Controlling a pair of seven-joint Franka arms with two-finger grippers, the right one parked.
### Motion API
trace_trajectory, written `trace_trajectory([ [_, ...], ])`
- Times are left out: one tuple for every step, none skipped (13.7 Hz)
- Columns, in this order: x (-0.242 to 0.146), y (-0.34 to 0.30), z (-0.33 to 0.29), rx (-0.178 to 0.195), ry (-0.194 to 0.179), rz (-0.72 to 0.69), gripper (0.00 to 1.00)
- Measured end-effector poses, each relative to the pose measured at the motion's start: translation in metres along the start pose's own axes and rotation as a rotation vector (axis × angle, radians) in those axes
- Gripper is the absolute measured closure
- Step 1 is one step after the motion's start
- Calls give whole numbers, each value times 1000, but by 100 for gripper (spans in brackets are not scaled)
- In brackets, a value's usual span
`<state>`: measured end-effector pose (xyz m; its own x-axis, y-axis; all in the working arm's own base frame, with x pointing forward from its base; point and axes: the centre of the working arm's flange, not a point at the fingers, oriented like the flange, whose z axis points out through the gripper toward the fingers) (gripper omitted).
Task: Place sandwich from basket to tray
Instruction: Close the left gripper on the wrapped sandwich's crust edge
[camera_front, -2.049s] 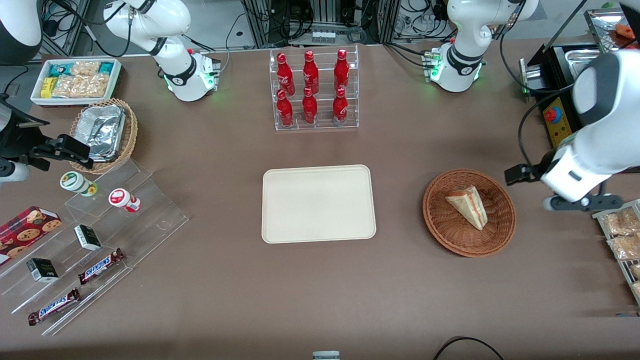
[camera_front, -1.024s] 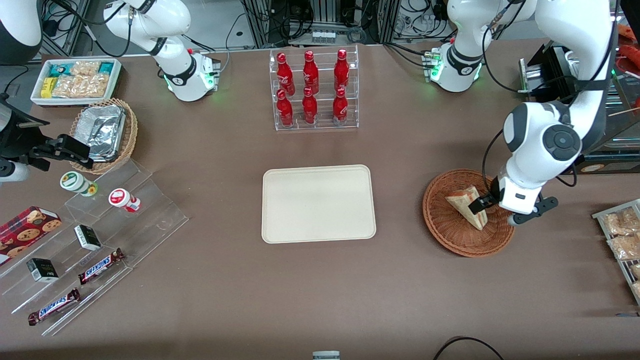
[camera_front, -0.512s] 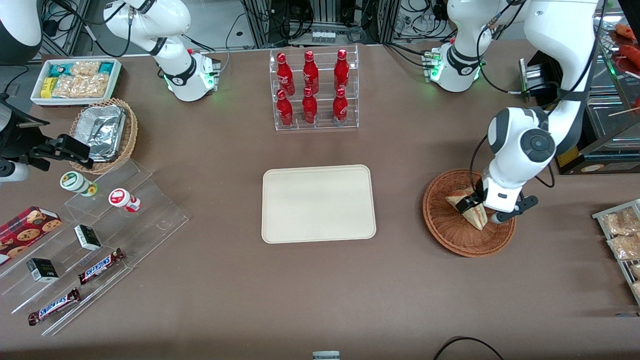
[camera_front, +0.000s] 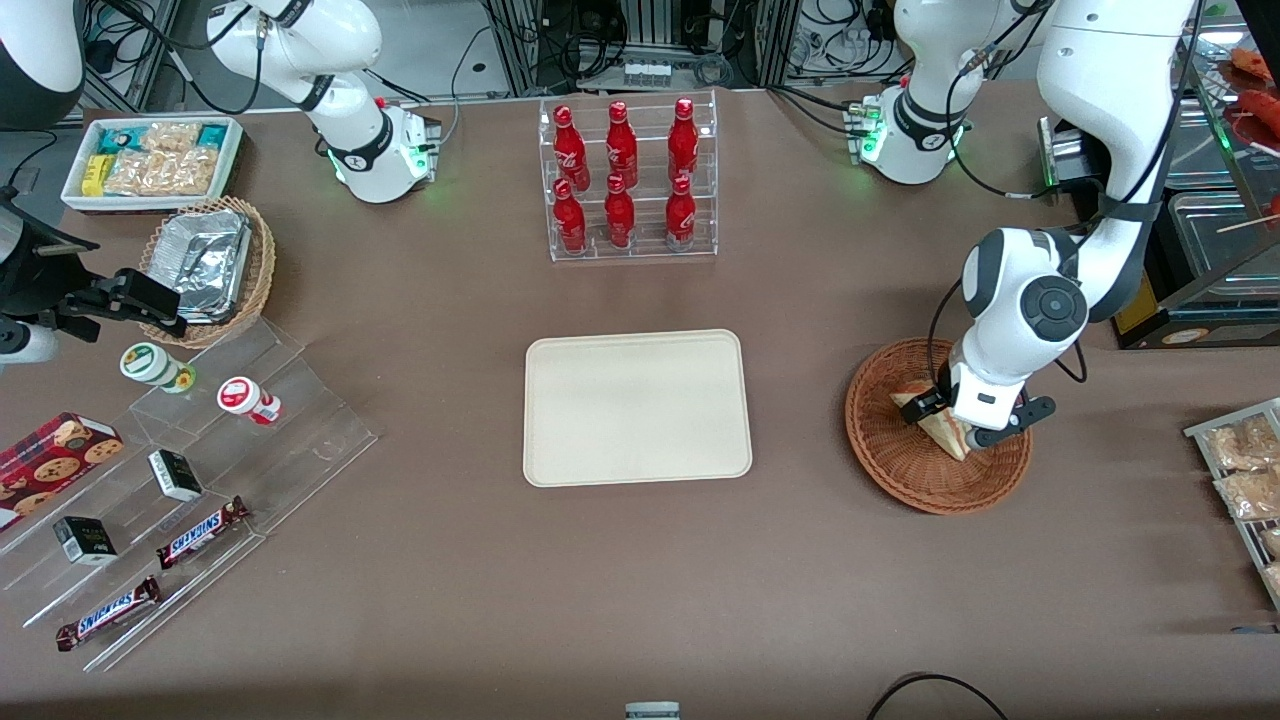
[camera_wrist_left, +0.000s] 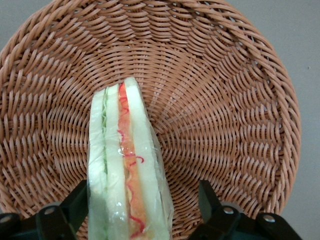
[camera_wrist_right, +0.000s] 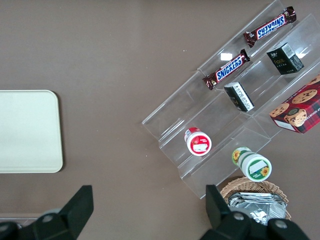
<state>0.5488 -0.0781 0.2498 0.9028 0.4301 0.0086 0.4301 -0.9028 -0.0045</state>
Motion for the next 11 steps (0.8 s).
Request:
trace_trajectory([
  [0,0,0,0,0,-1,14],
  [1,-1,0,1,0,-2,26],
  [1,-1,0,1,0,-3,40],
  [1,-2,0,1,0,-4,48],
  [1,-2,0,2,0,-5,58],
  [1,-2,0,2,0,-5,66],
  [1,-2,0,3,-1,-5,71],
  [1,-3,0,6,-5,-4,73],
  [1,-3,-3,15,-15,-4,74],
  [4,-2,-12,24,-23,-3,74],
  [8,0,-27,36,-34,-4,74],
])
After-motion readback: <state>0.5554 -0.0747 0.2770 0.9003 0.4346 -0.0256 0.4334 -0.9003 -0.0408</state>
